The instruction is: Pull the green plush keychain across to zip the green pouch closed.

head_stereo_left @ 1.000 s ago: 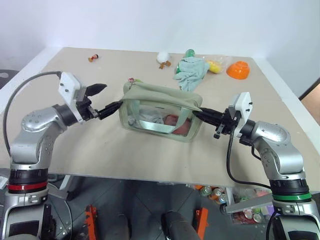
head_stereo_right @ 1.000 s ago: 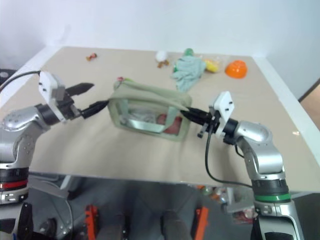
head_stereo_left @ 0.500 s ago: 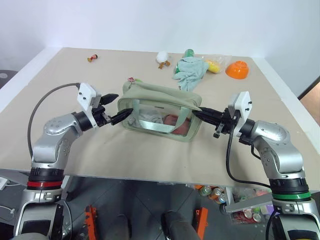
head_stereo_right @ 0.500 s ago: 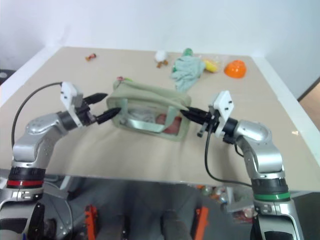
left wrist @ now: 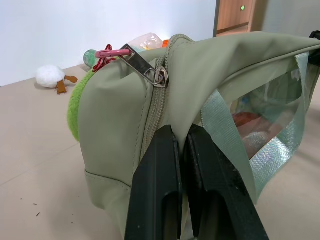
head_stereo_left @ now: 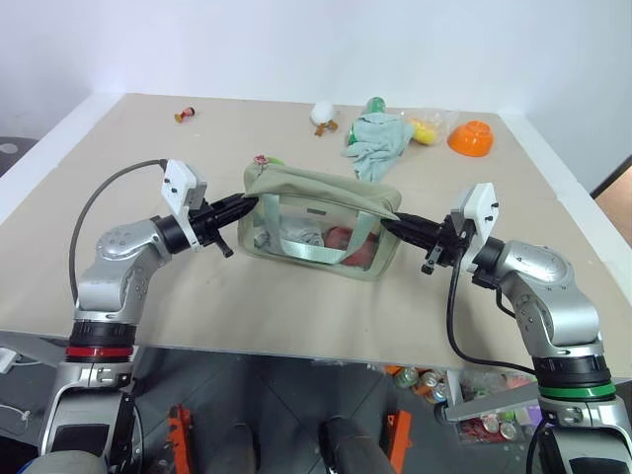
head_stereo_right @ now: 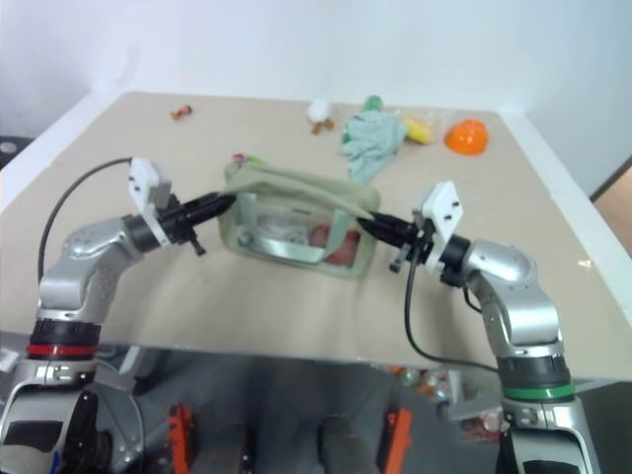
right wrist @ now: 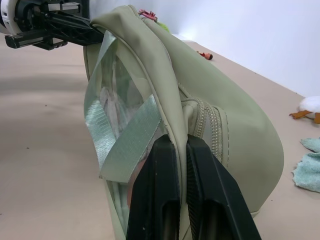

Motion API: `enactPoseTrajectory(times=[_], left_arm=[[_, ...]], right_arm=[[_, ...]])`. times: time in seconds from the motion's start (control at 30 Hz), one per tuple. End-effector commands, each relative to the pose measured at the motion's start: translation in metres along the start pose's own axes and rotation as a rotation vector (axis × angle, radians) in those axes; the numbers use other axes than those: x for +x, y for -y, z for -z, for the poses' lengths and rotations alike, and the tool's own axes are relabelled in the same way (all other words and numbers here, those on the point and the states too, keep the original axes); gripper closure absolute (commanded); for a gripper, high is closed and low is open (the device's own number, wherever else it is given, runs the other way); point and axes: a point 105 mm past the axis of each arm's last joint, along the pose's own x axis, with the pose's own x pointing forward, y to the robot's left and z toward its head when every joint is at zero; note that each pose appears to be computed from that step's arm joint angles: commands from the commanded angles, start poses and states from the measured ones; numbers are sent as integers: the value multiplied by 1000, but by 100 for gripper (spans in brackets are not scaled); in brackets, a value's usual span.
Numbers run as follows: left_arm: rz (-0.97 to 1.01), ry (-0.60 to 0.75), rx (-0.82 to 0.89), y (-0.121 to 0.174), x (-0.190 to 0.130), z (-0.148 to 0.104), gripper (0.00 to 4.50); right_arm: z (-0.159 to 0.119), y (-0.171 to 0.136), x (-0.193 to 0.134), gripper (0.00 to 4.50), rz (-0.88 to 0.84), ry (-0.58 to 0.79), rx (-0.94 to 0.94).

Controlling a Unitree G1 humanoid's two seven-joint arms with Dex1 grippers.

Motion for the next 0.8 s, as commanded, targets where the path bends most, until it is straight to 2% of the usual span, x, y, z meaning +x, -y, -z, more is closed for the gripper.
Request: enactPoseTrajectory(times=[0.03,0.1,0.3,0.4,0.53,0.67,0.8], left_arm=[[6,64,5,5,1,-21,449],[22,71,0,14,-1,-27,449],[11,81,-22,32,-3,-34,450],[-19,70,-46,35,-5,-29,450],[-27,36,-53,42,-7,-16,450],[-29,18,-39,45,-8,-10,450],[33,15,-48,58,-4,-8,450]], right_arm=[[-6,2,-4,450,23,11,35],[-7,1,-7,450,12,6,46],[-16,-2,-12,250,-19,5,47],[-19,1,-16,142,-18,-7,56],[-42,16,-25,9,21,40,57],[-68,33,-29,4,72,71,1],[-99,35,-5,4,78,159,-21]])
